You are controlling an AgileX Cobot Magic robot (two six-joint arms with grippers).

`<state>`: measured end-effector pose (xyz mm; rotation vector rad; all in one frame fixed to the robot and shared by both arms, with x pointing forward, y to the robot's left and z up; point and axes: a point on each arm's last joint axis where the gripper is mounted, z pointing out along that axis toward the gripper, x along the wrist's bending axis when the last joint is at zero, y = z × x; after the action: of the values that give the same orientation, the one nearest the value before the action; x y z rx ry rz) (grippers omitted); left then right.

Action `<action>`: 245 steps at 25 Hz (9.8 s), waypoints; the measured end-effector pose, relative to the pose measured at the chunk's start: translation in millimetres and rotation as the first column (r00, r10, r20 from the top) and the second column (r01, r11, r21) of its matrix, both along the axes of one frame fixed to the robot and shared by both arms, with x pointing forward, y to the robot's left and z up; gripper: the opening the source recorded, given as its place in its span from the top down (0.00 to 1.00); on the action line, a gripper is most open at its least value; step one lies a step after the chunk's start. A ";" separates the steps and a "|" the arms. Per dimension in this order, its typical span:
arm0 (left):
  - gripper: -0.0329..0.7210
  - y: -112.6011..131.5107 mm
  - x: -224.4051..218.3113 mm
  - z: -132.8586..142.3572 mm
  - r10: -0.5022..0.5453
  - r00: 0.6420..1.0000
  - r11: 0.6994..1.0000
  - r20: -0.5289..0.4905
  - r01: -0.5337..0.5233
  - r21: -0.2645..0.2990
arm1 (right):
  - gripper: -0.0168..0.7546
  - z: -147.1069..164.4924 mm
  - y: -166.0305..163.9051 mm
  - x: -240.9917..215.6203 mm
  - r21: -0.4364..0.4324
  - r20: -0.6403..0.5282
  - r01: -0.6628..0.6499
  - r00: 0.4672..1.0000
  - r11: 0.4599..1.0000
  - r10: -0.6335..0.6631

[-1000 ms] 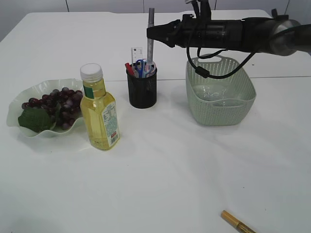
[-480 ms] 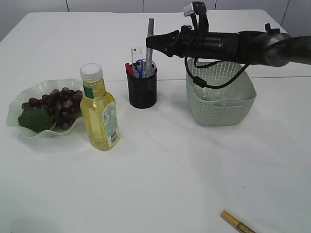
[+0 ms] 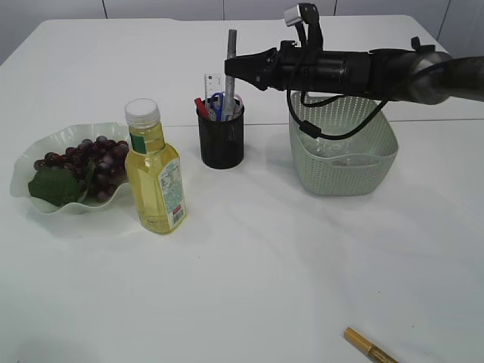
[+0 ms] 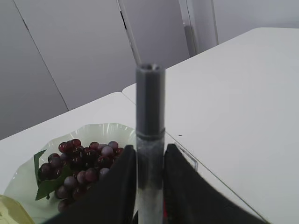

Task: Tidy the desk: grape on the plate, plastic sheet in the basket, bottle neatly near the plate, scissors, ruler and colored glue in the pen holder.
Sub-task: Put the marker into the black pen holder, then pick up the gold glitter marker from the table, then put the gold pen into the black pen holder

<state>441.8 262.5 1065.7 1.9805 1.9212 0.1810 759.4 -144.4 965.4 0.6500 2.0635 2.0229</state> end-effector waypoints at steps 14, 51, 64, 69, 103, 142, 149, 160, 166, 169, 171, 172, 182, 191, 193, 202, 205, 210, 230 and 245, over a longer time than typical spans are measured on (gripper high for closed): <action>0.38 0.0 -0.8 -0.3 -0.001 1.000 1.000 -0.010 0.001 0.001 | 0.61 4.9 0.2 1.5 0.038 -0.088 0.038 0.996 0.999 -0.035; 0.38 0.0 -0.2 -0.1 0.000 1.000 1.000 -0.002 0.000 0.000 | 0.63 97.9 -63.1 -230.8 -0.594 -0.706 -0.143 0.565 0.792 -0.427; 0.38 -0.1 2.0 0.8 0.003 1.000 1.000 0.023 -0.003 -0.002 | 0.63 54.7 -92.0 -319.0 -0.731 -0.605 -0.138 0.584 0.669 -0.541; 0.38 -0.1 2.1 0.8 0.004 1.000 1.000 0.024 -0.004 -0.003 | 0.63 43.7 -88.8 -325.2 -0.752 -0.571 -0.154 0.636 0.640 -0.518; 0.38 -0.3 6.3 2.7 0.011 0.997 1.000 0.074 -0.011 -0.008 | 0.52 -49.1 -36.6 -300.1 -0.826 -0.547 -0.350 0.685 0.442 -0.481; 0.38 -0.3 8.1 3.6 0.015 0.995 1.000 0.095 -0.014 -0.011 | 0.86 -76.6 -35.8 -288.4 -0.848 -0.522 -0.359 0.699 0.391 -0.489; 0.38 -0.3 8.1 3.6 0.015 0.995 1.000 0.095 -0.014 -0.011 | 0.87 -38.6 -18.6 -269.4 -0.813 -0.536 -0.303 0.724 0.498 -0.435; 0.38 -0.2 5.8 2.5 0.011 0.998 1.000 0.068 -0.010 -0.008 | 0.87 51.5 23.8 -221.9 -0.600 -0.522 -0.178 0.826 0.780 -0.213; 0.38 0.0 3.5 1.4 0.006 0.999 1.000 0.041 -0.006 -0.002 | 0.87 84.7 2.3 -191.2 -0.398 -0.503 -0.042 0.845 0.916 -0.180; 0.38 0.0 2.9 1.1 0.005 0.999 1.000 0.034 -0.005 -0.002 | 0.87 95.5 -17.9 -175.1 -0.253 -0.496 0.041 0.852 0.967 -0.166; 0.38 0.0 2.6 1.0 0.004 1.000 1.000 0.030 -0.004 -0.001 | 0.87 98.0 -28.4 -163.6 -0.158 -0.488 0.069 0.862 0.985 -0.139; 0.38 0.0 2.6 1.0 0.004 1.000 1.000 0.030 -0.004 -0.001 | 0.87 96.6 -32.0 -156.8 -0.117 -0.486 0.083 0.864 0.990 -0.130; 0.38 0.0 2.4 0.9 0.004 1.000 1.000 0.028 -0.004 -0.001 | 0.87 81.7 -25.8 -88.6 -0.032 -0.318 0.086 0.944 0.996 -0.092; 0.38 0.7 2.5 0.8 0.002 1.000 1.000 0.029 -0.002 0.008 | 0.87 48.4 -19.7 -36.6 0.002 -0.102 0.095 0.990 0.996 -0.094; 0.38 0.9 2.5 0.8 0.001 1.000 1.000 0.030 -0.002 0.010 | 0.87 36.9 -18.7 -28.4 -0.019 -0.059 0.092 0.994 0.996 -0.093; 0.38 1.1 4.4 1.6 0.004 0.999 1.000 0.052 -0.004 0.012 | 0.87 13.4 -13.3 -5.0 -0.046 0.063 0.062 0.996 0.997 -0.059; 0.38 1.1 4.7 1.7 0.004 0.998 1.000 0.055 -0.005 0.011 | 0.87 11.0 -12.8 -1.5 -0.045 0.071 0.061 0.996 0.997 -0.058; 0.38 1.1 5.6 2.1 0.006 0.998 1.000 0.066 -0.006 0.010 | 0.87 8.9 -11.0 3.2 -0.033 0.092 0.041 0.995 0.999 -0.038; 0.38 3.4 6.7 2.3 -0.001 0.997 0.999 0.080 -0.002 0.041 | 0.86 -7.7 5.2 2.1 -0.048 0.078 0.018 0.997 0.999 -0.014; 0.38 3.5 6.7 2.3 -0.002 0.997 0.999 0.080 -0.002 0.042 | 0.76 -18.0 4.8 4.2 -0.062 0.079 0.029 0.997 0.998 -0.024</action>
<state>448.5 266.1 1068.0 1.9691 1.8816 0.2994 763.6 -139.6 947.4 0.5752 2.0545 1.9279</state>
